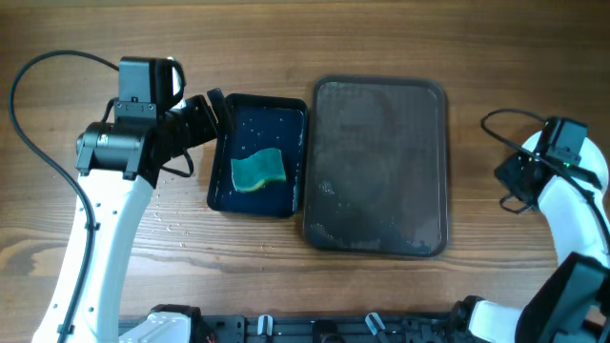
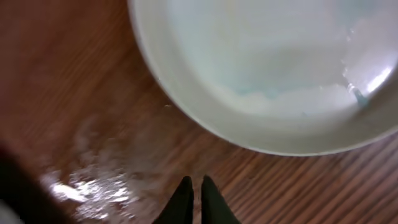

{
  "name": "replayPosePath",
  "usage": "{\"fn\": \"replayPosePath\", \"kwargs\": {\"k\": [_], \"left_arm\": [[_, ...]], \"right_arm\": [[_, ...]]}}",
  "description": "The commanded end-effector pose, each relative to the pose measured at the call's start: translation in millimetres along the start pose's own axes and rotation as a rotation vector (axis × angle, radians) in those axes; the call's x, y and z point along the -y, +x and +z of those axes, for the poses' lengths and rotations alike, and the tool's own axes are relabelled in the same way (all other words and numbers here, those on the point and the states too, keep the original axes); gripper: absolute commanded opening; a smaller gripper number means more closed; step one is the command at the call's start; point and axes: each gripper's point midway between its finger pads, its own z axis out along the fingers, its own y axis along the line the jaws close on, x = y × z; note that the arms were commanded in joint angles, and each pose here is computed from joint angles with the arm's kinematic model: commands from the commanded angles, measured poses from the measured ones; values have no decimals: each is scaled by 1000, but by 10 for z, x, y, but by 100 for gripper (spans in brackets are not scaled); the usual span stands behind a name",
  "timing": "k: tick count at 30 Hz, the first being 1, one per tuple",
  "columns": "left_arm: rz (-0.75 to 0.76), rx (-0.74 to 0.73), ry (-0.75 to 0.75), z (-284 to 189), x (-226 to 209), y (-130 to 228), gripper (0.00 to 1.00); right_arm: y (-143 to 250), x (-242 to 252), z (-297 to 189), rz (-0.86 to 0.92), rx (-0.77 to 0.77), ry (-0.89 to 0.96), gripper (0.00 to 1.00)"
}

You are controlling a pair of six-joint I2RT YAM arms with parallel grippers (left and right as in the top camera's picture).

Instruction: Clean dirty plates on tray and stack at the side

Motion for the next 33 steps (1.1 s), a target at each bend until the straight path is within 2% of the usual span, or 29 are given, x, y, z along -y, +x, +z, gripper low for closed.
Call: {"fn": "replayPosePath", "kwargs": {"k": [1, 2, 4, 7, 10, 11, 12, 15, 19, 21, 23, 27, 30, 33], "left_arm": [[1, 18, 13, -54, 18, -56, 100], [1, 18, 13, -54, 18, -56, 100], [1, 18, 14, -54, 18, -56, 100], [1, 18, 13, -54, 18, -56, 100], [1, 18, 13, -54, 18, -56, 100], [1, 18, 13, -54, 18, -56, 100], [1, 18, 13, -54, 18, -56, 100], [1, 18, 13, -54, 18, -56, 100], [1, 18, 13, -54, 18, -56, 100], [1, 18, 13, -54, 18, -56, 100], [1, 18, 13, -54, 18, -56, 100], [1, 18, 13, -54, 18, -56, 100], [1, 18, 13, -54, 18, -56, 100], [1, 18, 13, -54, 18, -56, 100]], "right_arm": [[-121, -566, -440, -114, 19, -314, 17], [-114, -698, -572, -140, 20, -397, 20], [-38, -1110, -1068, -261, 35, -675, 20], [271, -1531, -1901, -460, 67, -1024, 21], [623, -1695, -2438, -597, 97, -1168, 31], [800, -1734, -2644, -655, 108, -1213, 44], [917, -1750, -2765, -685, 109, -1239, 99], [1178, -1766, -3032, -685, 56, -1302, 100], [1341, -1750, -3186, -450, -169, -1313, 100], [1344, -1724, -3126, -419, -188, -1279, 100], [1352, -1729, -3135, -486, -148, -1297, 100], [1407, -1696, -3273, -667, -8, -1357, 100], [1297, -1630, -3432, -855, 343, -1325, 100], [1092, -1483, -3360, -858, 575, -1161, 100]]}}
